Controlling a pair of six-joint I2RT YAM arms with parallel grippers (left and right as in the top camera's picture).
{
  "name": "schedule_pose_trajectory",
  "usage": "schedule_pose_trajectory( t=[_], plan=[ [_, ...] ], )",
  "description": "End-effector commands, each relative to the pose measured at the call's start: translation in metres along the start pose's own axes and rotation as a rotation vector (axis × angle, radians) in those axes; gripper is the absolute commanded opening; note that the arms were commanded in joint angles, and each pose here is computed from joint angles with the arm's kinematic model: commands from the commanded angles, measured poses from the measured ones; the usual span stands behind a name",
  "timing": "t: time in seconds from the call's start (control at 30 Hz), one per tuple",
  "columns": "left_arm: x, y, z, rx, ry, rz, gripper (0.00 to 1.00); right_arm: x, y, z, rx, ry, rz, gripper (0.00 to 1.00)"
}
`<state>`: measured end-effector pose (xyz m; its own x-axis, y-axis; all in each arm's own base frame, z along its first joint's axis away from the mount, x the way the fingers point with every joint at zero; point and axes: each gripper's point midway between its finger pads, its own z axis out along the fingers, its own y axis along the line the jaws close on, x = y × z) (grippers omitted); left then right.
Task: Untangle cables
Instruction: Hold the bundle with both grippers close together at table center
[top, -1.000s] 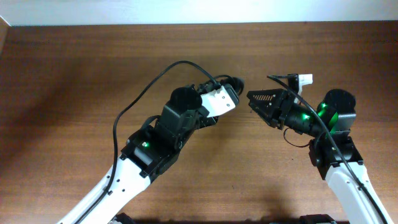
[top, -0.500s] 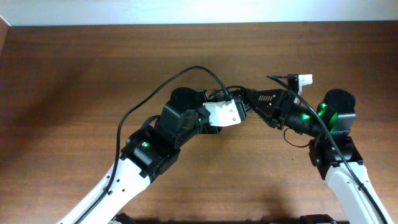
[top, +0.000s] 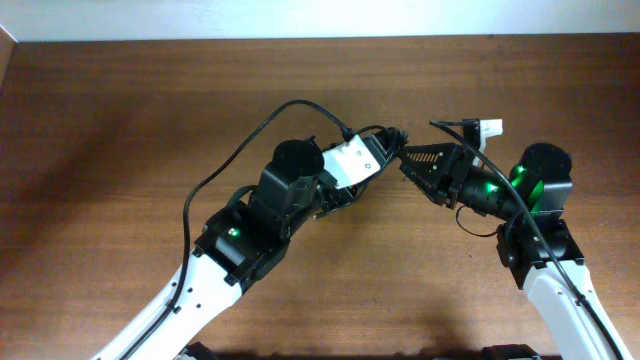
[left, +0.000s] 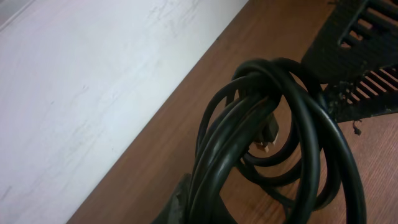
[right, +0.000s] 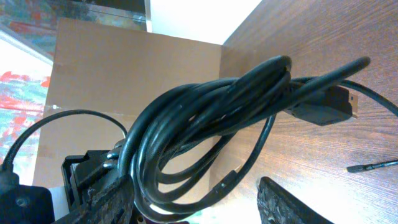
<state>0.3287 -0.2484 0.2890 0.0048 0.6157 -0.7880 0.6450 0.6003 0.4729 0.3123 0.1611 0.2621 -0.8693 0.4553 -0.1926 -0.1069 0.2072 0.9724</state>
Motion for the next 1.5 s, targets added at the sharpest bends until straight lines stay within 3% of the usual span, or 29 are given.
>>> schedule_pose_trajectory(
  t=[0.0, 0.23, 0.43, 0.5, 0.57, 0.83, 1.0, 1.27, 1.4, 1.47],
  plan=[
    [-0.017, 0.001, -0.01, 0.021, -0.07, 0.026, 0.0, -0.002, 0.006, -0.001, -0.01, -0.003, -0.029, 0.62],
    [-0.025, -0.014, -0.012, 0.096, -0.129, 0.221, 0.0, -0.002, 0.006, -0.001, -0.01, -0.003, -0.029, 0.62],
    [-0.029, -0.016, -0.012, 0.105, -0.151, 0.261, 0.0, -0.002, 0.006, -0.001, -0.009, -0.004, -0.029, 0.61],
    [-0.032, -0.014, -0.013, 0.095, -0.165, 0.261, 0.0, -0.002, 0.004, 0.0, -0.006, -0.002, -0.023, 0.52],
    [-0.043, -0.008, -0.014, 0.064, -0.206, 0.26, 0.0, -0.001, -0.004, 0.001, 0.016, 0.008, 0.014, 0.35],
    [-0.047, -0.006, -0.015, 0.052, -0.221, 0.26, 0.0, 0.0, -0.009, 0.002, 0.024, 0.016, 0.031, 0.16],
    [-0.048, -0.007, -0.015, 0.059, -0.226, 0.248, 0.0, 0.0, -0.009, 0.002, 0.024, 0.016, 0.031, 0.16],
    [-0.061, -0.028, -0.022, 0.181, -0.32, 0.239, 0.0, 0.0, -0.009, 0.002, 0.024, 0.016, 0.031, 0.25],
    [-0.061, -0.029, -0.022, 0.183, -0.32, 0.233, 0.0, 0.0, -0.008, 0.002, 0.022, 0.02, 0.031, 0.15],
    [-0.061, -0.029, -0.022, 0.183, -0.319, 0.233, 0.0, 0.001, -0.008, 0.002, 0.021, 0.024, 0.031, 0.06]
  ],
)
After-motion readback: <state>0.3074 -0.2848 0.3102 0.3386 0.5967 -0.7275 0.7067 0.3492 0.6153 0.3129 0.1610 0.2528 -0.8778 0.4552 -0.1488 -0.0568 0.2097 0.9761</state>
